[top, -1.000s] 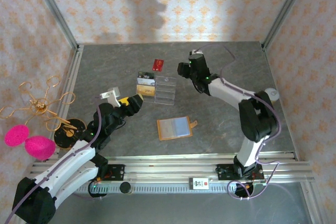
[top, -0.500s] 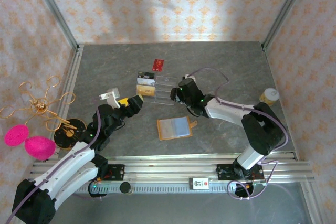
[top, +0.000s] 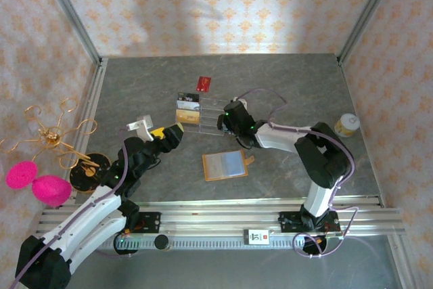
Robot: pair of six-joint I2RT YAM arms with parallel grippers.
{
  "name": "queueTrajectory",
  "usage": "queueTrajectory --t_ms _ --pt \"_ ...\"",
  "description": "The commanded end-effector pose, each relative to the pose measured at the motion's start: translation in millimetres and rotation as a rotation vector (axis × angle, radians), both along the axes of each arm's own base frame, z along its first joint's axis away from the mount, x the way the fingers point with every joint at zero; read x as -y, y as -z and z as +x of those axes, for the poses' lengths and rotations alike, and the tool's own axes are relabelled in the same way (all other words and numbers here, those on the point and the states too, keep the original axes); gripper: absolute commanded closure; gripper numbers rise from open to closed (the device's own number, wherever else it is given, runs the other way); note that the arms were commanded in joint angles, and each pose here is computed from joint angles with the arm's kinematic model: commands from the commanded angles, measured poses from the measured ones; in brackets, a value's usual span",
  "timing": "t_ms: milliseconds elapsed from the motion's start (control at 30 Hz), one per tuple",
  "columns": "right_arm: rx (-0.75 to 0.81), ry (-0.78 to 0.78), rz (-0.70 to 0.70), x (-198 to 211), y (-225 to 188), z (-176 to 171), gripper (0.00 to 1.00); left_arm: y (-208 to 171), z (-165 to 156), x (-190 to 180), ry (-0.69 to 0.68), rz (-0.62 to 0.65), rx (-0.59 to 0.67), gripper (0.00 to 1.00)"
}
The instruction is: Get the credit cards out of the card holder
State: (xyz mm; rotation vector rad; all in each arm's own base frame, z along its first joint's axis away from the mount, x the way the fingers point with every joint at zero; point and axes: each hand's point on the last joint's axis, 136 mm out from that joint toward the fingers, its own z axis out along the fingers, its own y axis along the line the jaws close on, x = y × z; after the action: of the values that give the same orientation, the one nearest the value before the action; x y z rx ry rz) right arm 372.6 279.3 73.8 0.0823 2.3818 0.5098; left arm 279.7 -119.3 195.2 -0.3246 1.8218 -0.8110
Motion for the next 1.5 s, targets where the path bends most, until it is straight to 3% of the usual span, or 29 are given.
queueTrajectory --t_ms 0,367,533,933,1233,1467 --pt "0.028 0.042 -0.027 1.5 -1.9 12.5 0.59 0.1 -1.0 -5.0 -0.01 0.019 0.014 0.09" --pt "0.049 0.093 -0.143 20.2 4.1 18.3 0.9 0.4 -3.3 -7.3 -0.015 0.029 0.015 0.09" --pt "0.079 0.141 -0.212 39.0 -2.1 20.2 0.99 0.5 -2.5 -6.6 -0.013 0.028 0.016 0.09" --pt "0.07 0.255 -0.27 103.8 -7.3 16.4 1.0 -8.0 6.8 -3.4 -0.015 0.035 0.029 0.08" --pt "0.069 0.294 -0.273 123.4 -6.5 18.9 1.0 -8.5 28.2 15.9 0.048 0.091 -0.055 0.22" --pt "0.072 0.356 -0.296 147.7 -6.4 14.9 1.0 -16.9 40.4 15.2 0.017 0.1 -0.042 0.23"
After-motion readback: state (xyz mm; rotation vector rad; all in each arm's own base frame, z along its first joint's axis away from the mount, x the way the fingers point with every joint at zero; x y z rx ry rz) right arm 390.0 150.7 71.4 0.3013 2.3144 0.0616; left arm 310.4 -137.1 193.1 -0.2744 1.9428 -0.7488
